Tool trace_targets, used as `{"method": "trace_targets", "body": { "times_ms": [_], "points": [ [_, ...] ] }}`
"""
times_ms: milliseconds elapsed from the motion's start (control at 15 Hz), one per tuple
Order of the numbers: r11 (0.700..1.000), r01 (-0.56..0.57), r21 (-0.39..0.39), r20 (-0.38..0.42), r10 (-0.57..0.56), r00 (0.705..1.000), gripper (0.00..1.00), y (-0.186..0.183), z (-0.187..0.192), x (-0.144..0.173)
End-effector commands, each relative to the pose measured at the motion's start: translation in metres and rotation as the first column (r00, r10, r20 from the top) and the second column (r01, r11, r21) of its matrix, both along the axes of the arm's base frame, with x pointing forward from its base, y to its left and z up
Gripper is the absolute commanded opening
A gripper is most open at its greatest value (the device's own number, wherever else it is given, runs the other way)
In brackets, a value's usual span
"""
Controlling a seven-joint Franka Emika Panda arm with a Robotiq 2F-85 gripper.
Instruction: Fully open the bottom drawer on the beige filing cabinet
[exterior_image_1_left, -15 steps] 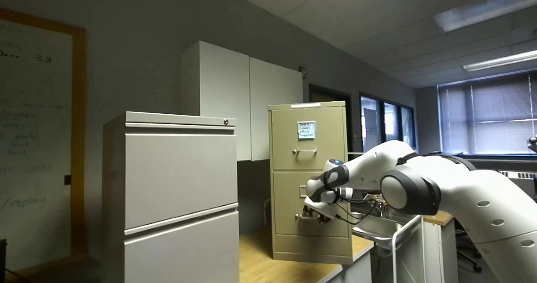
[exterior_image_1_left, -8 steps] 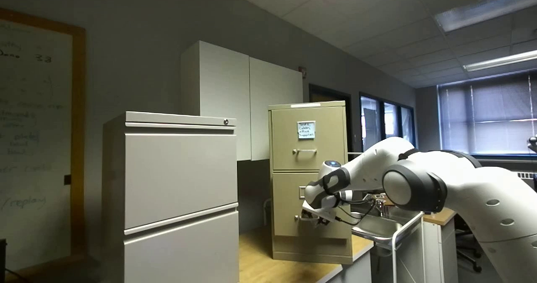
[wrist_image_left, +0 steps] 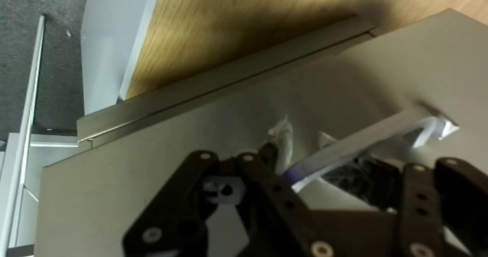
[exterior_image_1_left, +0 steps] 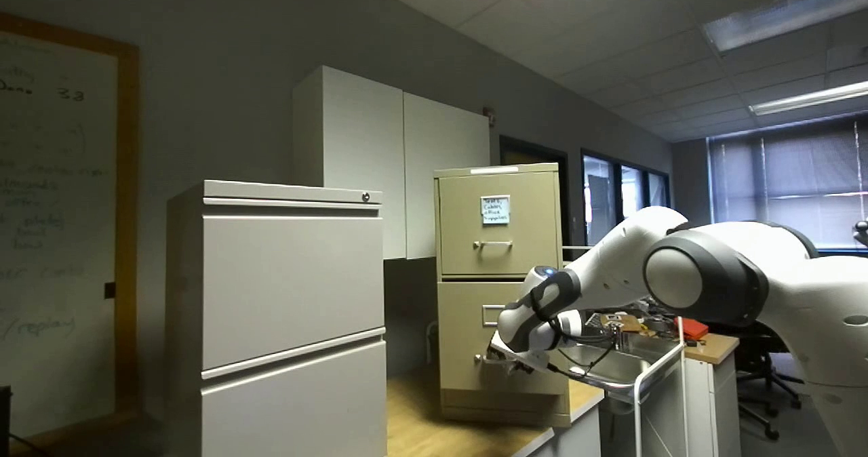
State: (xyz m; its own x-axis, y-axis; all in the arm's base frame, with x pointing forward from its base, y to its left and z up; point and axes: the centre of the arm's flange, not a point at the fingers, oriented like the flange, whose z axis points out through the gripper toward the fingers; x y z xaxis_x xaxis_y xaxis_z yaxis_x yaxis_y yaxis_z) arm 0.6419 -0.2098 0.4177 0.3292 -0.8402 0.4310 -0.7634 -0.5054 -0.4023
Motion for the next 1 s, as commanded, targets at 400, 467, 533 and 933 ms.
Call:
{"method": "trace_targets", "body": {
  "times_ms": [400,467,533,933],
  "points": [
    [0.978,-0.206,-0.021,-0.031,0.206,0.978,0.01,0.096,-0.034,-0.11],
    [0.974,-0.224,-0.023,-0.025,0.224,0.974,0.01,0.103,-0.037,-0.119],
    [0.971,-0.237,-0.022,-0.019,0.237,0.971,0.03,0.112,-0.039,-0.13],
    [0.956,-0.291,-0.04,0.036,0.293,0.955,0.03,0.177,-0.042,-0.193]
  ]
}}
